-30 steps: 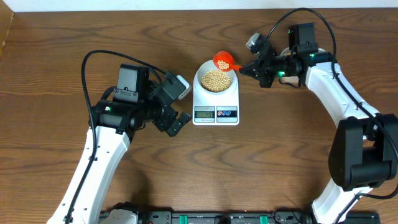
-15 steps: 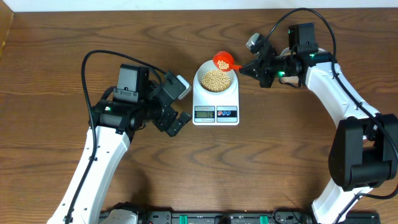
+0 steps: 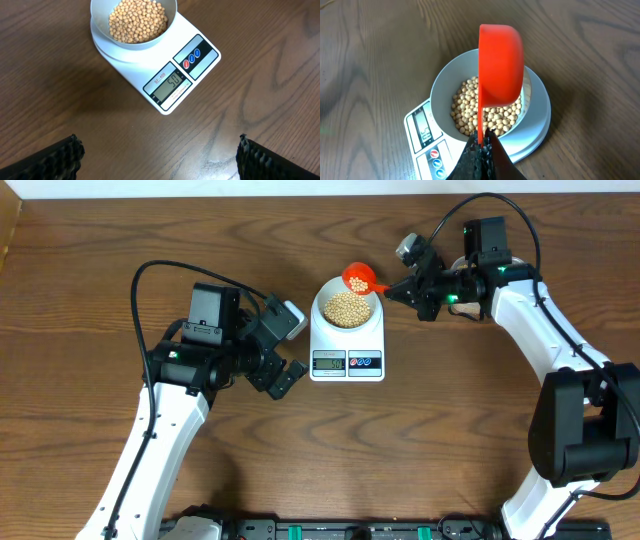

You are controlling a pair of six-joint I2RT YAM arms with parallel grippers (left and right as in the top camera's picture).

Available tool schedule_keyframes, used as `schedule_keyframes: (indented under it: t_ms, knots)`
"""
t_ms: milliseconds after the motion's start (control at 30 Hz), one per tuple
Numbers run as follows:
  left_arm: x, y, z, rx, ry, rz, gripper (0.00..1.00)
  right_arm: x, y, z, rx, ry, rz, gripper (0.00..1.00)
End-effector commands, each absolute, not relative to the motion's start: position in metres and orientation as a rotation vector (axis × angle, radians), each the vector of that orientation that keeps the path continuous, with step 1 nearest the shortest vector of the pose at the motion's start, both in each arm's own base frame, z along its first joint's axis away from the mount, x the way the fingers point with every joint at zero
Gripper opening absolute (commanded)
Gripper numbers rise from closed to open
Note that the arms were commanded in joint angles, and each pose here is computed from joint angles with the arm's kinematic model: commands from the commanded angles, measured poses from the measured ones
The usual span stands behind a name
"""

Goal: Scoop item into bowl and weigh 50g on scale
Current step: 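Keep trickling beans from the red scoop until the scale reads 50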

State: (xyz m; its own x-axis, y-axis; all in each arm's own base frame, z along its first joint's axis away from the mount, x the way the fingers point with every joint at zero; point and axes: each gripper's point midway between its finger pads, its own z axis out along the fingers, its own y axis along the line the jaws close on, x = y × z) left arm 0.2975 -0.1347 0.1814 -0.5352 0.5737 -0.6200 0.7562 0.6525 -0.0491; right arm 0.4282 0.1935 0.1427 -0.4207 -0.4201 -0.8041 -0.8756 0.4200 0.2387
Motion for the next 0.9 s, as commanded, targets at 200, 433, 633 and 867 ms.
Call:
schedule_keyframes:
  t_ms: [200, 433, 633, 867]
  knots:
    - [0.302, -0.136, 0.188, 1.043, 2.272, -0.419, 1.0, 0.422, 0.2, 0.145, -1.077, 2.015, 0.941, 0.01]
    - [0.302, -0.136, 0.188, 1.043, 2.272, -0.418, 1.0, 0.422, 0.2, 0.145, -1.063, 2.024, 0.953, 0.01]
    - [0.302, -0.136, 0.188, 1.043, 2.272, -0.418, 1.0, 0.419, 0.203, 0.149, -1.064, 2.0, 0.993, 0.01]
    - [0.302, -0.136, 0.188, 1.043, 2.272, -0.418, 1.0, 0.421, 0.203, 0.155, -1.041, 1.979, 1.023, 0.01]
